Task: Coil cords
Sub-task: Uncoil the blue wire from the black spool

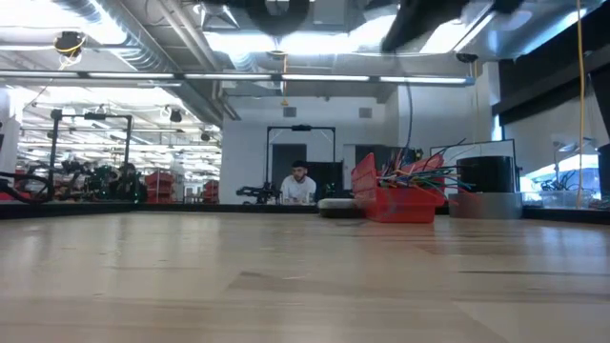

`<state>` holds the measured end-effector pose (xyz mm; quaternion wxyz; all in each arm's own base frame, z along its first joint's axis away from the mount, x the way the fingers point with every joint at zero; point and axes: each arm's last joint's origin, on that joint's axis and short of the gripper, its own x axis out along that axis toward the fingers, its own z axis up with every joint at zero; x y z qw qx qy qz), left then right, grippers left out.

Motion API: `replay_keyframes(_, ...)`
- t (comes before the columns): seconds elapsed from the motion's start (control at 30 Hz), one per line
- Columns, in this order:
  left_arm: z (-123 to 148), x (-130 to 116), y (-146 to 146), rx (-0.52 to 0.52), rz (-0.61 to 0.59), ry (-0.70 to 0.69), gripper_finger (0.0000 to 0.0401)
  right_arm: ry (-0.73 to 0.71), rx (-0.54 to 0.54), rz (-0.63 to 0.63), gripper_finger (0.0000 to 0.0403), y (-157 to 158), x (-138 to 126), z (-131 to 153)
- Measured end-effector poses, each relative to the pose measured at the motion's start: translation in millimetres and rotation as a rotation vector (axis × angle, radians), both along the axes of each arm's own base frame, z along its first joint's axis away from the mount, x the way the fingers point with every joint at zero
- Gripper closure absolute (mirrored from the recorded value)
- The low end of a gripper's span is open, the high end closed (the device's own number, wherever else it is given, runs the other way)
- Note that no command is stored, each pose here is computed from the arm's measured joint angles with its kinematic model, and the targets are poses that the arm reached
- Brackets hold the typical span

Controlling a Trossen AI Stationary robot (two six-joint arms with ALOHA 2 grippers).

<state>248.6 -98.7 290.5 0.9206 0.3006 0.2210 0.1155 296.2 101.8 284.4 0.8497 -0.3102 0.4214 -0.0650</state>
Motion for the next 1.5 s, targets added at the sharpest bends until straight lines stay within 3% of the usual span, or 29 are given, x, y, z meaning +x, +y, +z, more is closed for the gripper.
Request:
replay_keyframes(0.1,-3.5,2.3,8.3,-0.051,0.004,0.029,0.0400,-0.101,-0.030,0.037,0.0399,14.5,-6.3,26.9)
replay_keyframes(0.2,-6.7,7.4,12.2,-0.148,-0.122,0.075,0.0399,-0.200,-0.087,0.072,0.0399,21.6,-4.7,54.2)
replay_keyframes(0.43,-12.8,24.3,14.5,-0.232,-0.316,0.085,0.0399,-0.373,-0.162,0.113,0.0399,3.0,15.9,89.3)
replay_keyframes(0.67,-13.3,26.0,4.9,-0.331,-0.575,0.111,0.0398,-0.350,-0.092,-0.030,0.0398,-59.5,35.2,77.9)
replay_keyframes(0.83,1.2,15.9,-6.6,-0.275,-0.649,0.061,0.0399,-0.224,0.028,-0.106,0.0398,-82.8,32.0,44.5)
replay_keyframes(0.93,9.2,8.0,-11.5,-0.206,-0.557,0.011,0.0399,-0.138,0.070,-0.167,0.0398,-82.5,24.7,25.6)
replay_keyframes(1.13,14.5,-2.0,-9.3,-0.036,-0.016,-0.105,0.0398,-0.064,0.279,-0.203,0.0397,-65.0,14.8,-3.6)
replay_keyframes(1.27,9.7,-4.3,-7.7,-0.027,0.020,-0.068,0.0397,-0.055,0.453,-0.190,0.0373,-60.1,14.7,-17.2)
replay_keyframes(1.5,7.0,-5.2,-6.9,-0.020,0.024,-0.043,0.0396,0.020,0.543,-0.161,0.0276,-57.6,10.7,-19.1)
